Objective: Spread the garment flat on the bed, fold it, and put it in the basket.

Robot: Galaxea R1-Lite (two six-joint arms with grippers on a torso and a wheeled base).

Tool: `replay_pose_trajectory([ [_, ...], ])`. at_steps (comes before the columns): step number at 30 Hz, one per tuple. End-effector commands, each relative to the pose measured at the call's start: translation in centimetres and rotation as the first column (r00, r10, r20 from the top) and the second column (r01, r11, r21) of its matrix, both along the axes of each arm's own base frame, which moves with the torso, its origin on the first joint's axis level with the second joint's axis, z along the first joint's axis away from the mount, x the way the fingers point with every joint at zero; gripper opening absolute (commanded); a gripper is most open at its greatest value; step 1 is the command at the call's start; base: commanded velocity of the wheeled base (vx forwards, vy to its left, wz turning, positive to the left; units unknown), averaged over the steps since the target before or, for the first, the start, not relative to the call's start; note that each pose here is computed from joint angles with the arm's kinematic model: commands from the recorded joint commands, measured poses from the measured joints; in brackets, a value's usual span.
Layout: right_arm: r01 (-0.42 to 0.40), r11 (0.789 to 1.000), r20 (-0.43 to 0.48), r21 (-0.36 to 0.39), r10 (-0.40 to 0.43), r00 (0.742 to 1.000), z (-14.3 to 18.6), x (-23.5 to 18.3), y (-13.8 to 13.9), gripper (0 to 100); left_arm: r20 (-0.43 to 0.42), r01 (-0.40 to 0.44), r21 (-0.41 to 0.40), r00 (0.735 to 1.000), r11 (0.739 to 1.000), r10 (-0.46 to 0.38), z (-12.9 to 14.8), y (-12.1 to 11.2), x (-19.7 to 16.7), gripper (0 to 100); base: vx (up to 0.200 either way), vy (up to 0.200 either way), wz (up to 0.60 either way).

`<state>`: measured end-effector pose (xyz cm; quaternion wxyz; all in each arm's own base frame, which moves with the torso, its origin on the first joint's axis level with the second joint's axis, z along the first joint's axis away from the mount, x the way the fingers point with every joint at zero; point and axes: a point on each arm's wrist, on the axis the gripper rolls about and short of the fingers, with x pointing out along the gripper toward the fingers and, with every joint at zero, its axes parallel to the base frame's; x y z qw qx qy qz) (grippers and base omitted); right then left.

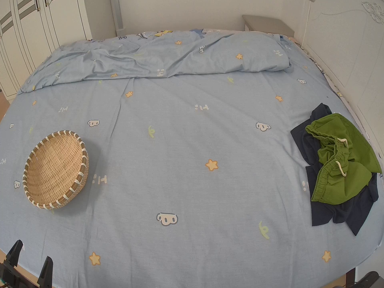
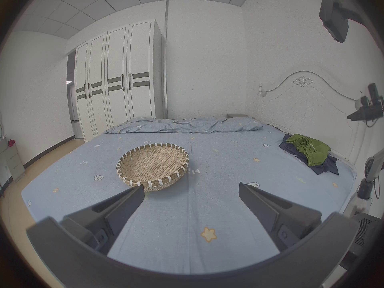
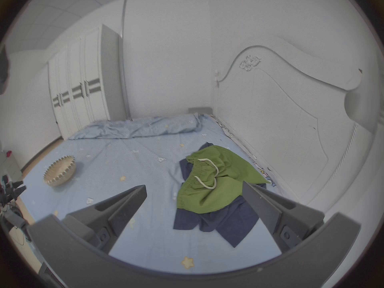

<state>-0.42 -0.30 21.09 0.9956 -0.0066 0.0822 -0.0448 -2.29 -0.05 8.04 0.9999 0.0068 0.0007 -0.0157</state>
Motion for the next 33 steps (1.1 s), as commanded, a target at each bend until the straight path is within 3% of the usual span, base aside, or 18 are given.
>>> replay_pose_trajectory([
  [1,0.157,0.972,-0.332,-0.175,-0.209,0.920,4.3,15.1,0.7,100,0.000,0.001,0.000,1.000,1.000,-0.001,-0.5,0.0,0.0,100,0.000,0.000,0.00],
  [3,0.158,0.968,-0.359,-0.196,-0.221,0.907,4.4,17.3,1.1,100,0.000,0.001,0.000,1.000,1.000,-0.001,-0.5,0.0,0.0,100,0.000,0.000,0.00],
  [4,0.166,0.963,-0.400,-0.213,-0.241,0.884,4.0,20.0,1.3,100,0.000,0.001,0.000,1.000,1.000,-0.001,-0.5,0.0,0.0,100,0.000,0.000,0.00],
  [9,0.155,0.955,-0.492,-0.252,-0.265,0.829,0.8,24.8,2.2,100,0.000,0.001,0.000,1.000,1.000,-0.001,-0.5,0.0,0.0,100,0.000,0.000,0.00],
  [14,0.198,0.941,-0.489,-0.273,-0.313,0.814,-1.9,28.1,2.5,100,0.000,-0.001,0.000,1.000,1.000,0.001,-0.5,0.0,0.0,100,0.000,0.000,0.00],
  [20,0.234,0.933,-0.461,-0.275,-0.341,0.819,-3.0,30.8,2.7,100,0.000,0.001,0.000,1.000,1.000,-0.001,-0.5,0.0,0.0,100,0.000,0.000,0.00],
  [25,0.295,0.901,-0.469,-0.318,-0.420,0.777,-4.9,32.6,2.7,100,0.000,0.001,0.000,1.000,1.000,-0.001,-0.5,0.0,0.0,100,0.000,0.000,0.00],
  [30,0.321,0.899,-0.439,-0.300,-0.428,0.790,-5.0,33.4,2.9,100,0.000,0.001,0.000,1.000,1.000,-0.001,-0.5,0.0,0.0,100,0.000,0.000,0.00],
  [33,0.340,0.887,-0.432,-0.312,-0.451,0.781,-5.2,33.9,2.8,100,0.000,-0.001,0.000,1.000,1.000,0.001,-0.5,0.0,0.0,100,0.000,0.000,0.00],
])
